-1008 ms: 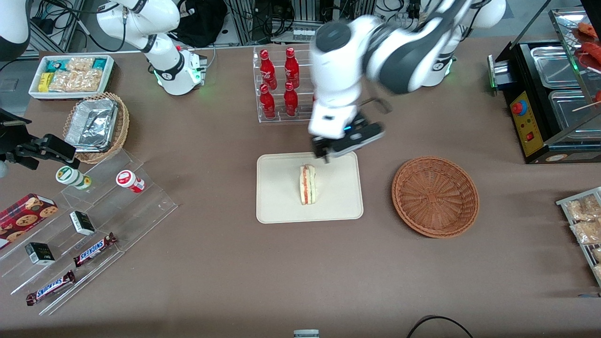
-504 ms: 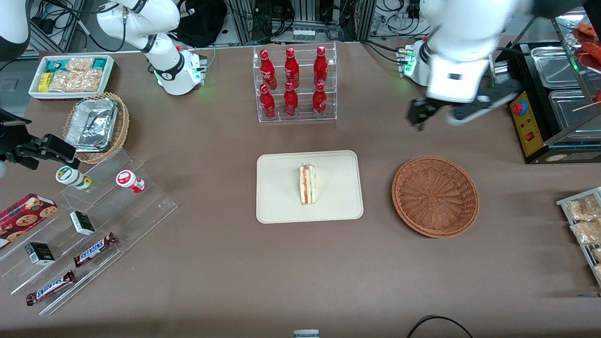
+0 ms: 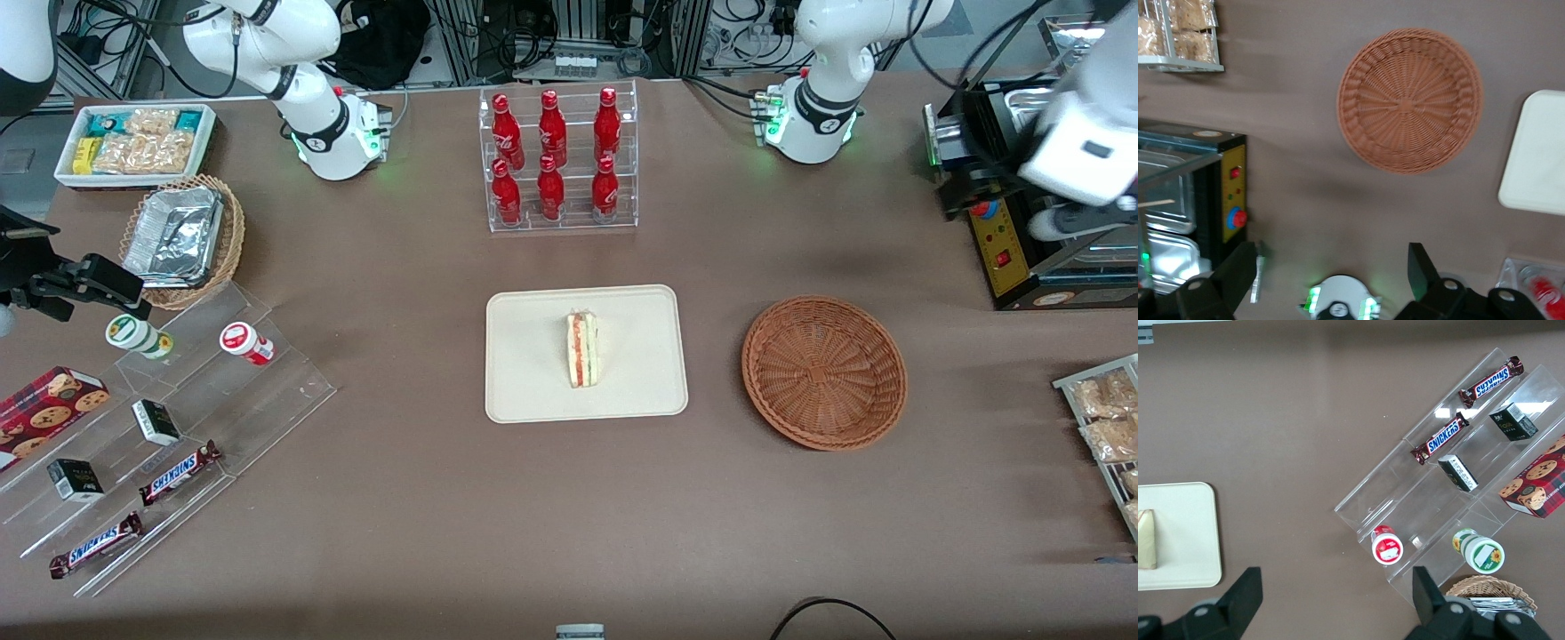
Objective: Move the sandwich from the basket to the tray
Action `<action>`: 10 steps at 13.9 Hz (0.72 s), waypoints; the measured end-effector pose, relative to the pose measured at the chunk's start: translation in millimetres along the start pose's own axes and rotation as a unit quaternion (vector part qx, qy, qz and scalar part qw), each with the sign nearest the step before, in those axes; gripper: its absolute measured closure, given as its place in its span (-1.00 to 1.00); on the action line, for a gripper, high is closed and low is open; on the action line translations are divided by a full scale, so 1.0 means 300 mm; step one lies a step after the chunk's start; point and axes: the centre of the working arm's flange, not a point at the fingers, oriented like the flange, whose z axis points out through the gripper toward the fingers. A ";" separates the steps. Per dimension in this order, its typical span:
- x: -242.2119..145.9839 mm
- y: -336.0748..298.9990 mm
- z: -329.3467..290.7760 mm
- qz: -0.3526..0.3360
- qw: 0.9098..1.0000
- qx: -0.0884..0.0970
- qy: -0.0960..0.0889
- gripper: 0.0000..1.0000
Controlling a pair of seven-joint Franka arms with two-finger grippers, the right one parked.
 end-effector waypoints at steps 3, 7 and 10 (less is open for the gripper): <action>0.013 -0.071 0.008 0.021 1.000 -0.018 -0.002 -1.00; 0.017 0.065 -0.015 0.033 0.999 -0.017 0.025 -1.00; 0.040 0.065 -0.014 0.030 0.999 -0.020 0.031 -1.00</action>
